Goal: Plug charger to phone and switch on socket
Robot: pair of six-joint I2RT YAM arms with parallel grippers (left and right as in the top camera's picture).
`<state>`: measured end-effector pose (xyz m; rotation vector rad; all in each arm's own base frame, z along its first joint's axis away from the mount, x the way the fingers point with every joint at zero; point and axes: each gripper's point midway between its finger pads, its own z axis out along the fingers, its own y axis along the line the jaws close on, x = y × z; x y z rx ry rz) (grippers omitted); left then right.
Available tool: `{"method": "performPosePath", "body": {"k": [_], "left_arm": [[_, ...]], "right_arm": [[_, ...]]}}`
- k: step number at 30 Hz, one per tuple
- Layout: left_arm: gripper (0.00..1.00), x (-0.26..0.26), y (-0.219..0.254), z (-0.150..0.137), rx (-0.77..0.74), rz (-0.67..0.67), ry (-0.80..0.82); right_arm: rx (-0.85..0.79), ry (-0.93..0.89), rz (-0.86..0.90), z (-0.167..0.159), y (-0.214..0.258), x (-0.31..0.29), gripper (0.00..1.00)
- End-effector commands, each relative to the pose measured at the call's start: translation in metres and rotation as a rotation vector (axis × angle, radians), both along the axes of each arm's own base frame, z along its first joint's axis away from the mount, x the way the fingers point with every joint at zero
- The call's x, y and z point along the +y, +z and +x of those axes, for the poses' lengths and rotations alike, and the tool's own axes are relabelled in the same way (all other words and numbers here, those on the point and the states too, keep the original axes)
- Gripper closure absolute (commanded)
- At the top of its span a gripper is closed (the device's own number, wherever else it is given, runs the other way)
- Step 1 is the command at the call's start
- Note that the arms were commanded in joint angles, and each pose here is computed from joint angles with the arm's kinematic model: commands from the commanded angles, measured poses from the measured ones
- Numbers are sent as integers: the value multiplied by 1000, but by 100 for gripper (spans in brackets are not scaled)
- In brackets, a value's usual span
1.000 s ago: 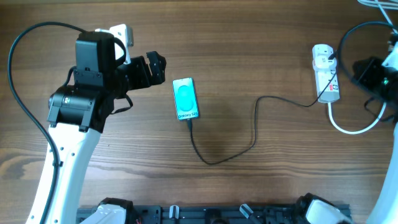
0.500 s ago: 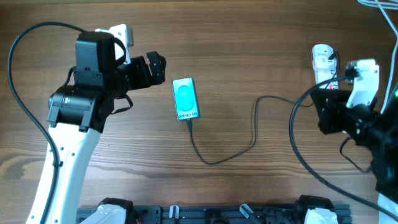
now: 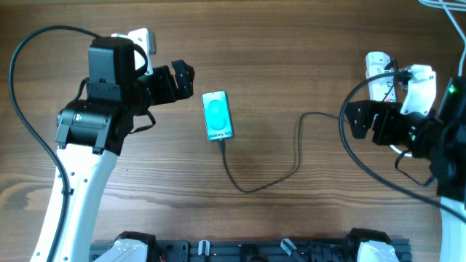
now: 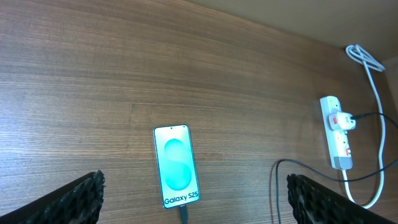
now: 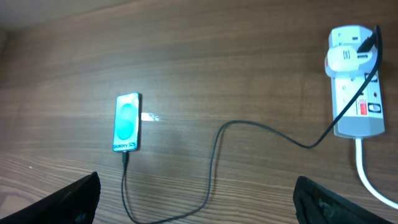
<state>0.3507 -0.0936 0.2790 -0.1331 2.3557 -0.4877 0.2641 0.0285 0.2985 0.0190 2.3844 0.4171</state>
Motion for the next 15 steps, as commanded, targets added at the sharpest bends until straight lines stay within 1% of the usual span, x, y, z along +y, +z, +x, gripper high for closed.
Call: {"method": "performPosePath", "body": {"k": [1,5,9,12,15], "left_arm": [[0,3,2,1,-10,6,9],[0,3,2,1,-9,6,9],[0,3,2,1,-9,6,9],[0,3,2,1,-9,6,9],[0,3,2,1,-9,6,9]], "right_arm": [[14,-15,-15,13,-6,-5,0],[-18,3,-27,27,-5,-6,0],[-90,20,-63,29,7,-7,0],[-231,-1,-99,25,17,-10,0],[-352,-8,-118,14,11,-9,0]]}}
